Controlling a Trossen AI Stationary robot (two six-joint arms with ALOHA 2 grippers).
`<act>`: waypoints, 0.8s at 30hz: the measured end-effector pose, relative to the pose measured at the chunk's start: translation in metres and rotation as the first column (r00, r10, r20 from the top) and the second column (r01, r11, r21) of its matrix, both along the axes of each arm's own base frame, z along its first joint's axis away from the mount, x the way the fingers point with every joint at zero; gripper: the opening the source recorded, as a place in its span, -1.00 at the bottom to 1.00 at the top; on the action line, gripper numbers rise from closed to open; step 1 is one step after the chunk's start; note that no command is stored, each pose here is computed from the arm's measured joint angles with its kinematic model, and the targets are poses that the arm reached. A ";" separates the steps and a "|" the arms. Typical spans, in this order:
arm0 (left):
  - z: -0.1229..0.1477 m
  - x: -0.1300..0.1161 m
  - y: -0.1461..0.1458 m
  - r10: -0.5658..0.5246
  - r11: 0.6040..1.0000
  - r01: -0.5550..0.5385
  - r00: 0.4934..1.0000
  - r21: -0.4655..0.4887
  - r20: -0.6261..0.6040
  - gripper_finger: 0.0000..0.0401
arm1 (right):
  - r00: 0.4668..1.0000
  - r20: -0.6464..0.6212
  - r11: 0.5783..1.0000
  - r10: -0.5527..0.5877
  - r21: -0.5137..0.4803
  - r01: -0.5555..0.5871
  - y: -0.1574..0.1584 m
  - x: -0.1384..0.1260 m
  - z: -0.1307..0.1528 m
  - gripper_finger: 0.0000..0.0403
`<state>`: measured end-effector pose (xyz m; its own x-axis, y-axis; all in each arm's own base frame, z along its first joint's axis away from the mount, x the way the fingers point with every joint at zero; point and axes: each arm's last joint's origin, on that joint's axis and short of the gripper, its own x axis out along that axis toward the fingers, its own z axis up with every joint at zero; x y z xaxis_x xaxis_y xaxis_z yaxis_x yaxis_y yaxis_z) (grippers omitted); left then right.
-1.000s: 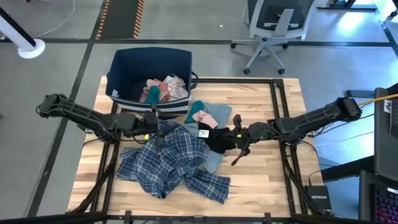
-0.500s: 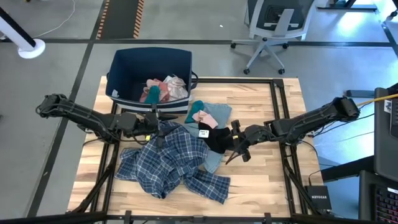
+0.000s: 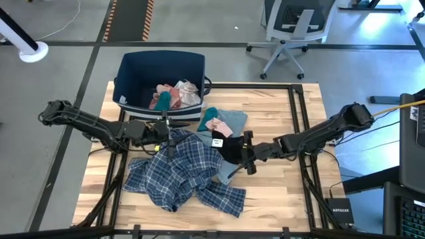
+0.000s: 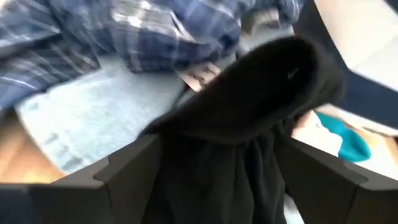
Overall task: Sort clothes
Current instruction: Put the black short pants into the blue laundry bin
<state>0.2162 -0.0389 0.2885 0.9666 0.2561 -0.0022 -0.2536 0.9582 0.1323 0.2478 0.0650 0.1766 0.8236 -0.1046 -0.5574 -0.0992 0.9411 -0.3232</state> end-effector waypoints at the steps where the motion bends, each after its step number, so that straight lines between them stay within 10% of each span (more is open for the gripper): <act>1: 0.000 0.000 0.000 0.000 1.000 0.000 1.000 0.001 0.001 -0.16 | 1.000 -0.009 1.000 -0.014 -0.005 0.014 0.000 0.001 -0.003 0.62; 11: 0.000 0.000 0.000 0.000 1.000 0.000 1.000 0.000 0.003 -0.16 | 0.980 -0.097 0.978 0.175 0.133 -0.162 0.005 -0.005 0.007 0.62; 24: -0.001 0.000 0.000 0.000 1.000 0.000 1.000 -0.002 -0.006 -0.16 | 1.000 -0.021 0.997 -0.003 0.081 0.005 0.008 0.014 0.010 0.62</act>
<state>0.2162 -0.0389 0.2878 0.9666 0.2562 -0.0089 -0.2528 0.9585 0.1317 0.2616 0.0733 0.1869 0.8114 -0.0620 -0.5811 -0.1010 0.9645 -0.2439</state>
